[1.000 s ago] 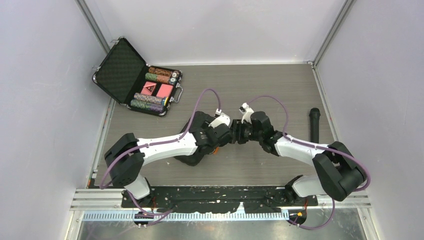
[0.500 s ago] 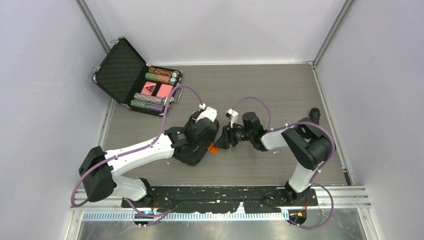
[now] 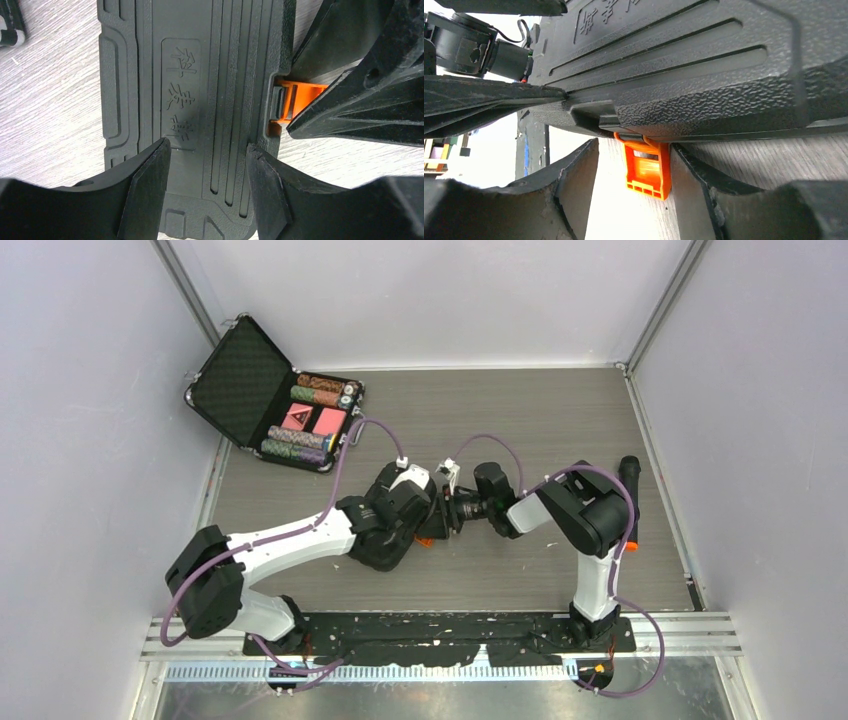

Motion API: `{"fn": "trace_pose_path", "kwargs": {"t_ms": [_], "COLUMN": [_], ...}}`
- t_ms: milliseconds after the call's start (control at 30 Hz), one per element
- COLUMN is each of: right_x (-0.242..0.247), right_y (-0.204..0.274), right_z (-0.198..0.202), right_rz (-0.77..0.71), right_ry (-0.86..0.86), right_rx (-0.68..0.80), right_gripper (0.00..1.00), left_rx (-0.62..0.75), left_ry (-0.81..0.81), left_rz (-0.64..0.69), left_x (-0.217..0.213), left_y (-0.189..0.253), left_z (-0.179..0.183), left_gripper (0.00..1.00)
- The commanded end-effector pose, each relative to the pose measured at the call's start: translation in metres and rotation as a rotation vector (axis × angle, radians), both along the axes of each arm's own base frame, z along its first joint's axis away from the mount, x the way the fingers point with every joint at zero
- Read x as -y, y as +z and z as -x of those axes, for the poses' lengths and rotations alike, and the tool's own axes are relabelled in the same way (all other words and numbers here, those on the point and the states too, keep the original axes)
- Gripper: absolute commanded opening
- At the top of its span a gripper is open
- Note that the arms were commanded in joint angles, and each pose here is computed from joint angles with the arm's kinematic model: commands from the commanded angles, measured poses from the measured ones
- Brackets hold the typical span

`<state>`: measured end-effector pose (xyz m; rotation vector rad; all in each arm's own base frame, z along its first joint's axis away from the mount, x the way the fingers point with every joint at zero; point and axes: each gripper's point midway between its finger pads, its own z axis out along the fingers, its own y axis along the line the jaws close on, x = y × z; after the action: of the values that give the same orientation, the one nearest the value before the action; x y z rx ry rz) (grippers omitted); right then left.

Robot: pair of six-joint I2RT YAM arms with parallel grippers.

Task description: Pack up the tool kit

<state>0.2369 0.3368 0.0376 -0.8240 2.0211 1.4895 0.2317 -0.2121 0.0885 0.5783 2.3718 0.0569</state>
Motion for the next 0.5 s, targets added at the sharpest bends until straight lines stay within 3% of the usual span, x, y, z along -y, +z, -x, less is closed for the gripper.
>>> {"fn": "trace_pose_path", "kwargs": {"t_ms": [0,133,467], "right_x": [-0.007,-0.006,-0.006], "right_y": [0.023,0.035,0.057], "right_z": [0.019,0.027,0.022], "right_rz": [-0.097,-0.120,-0.078], "right_ry": [0.090,0.101,0.033], "right_rx": [-0.017,-0.058,-0.161], "right_gripper": [0.57,0.49,0.47], "left_rx": [-0.012,-0.019,-0.010], "left_ry": [0.009,0.003,-0.001], "left_rz": [0.043,0.045,0.054], "left_x": [0.010,0.013,0.015], "left_y": [-0.006,-0.006,-0.002], "left_z": [-0.002,-0.003,-0.005], "left_gripper": [0.59,0.58,0.58]}}
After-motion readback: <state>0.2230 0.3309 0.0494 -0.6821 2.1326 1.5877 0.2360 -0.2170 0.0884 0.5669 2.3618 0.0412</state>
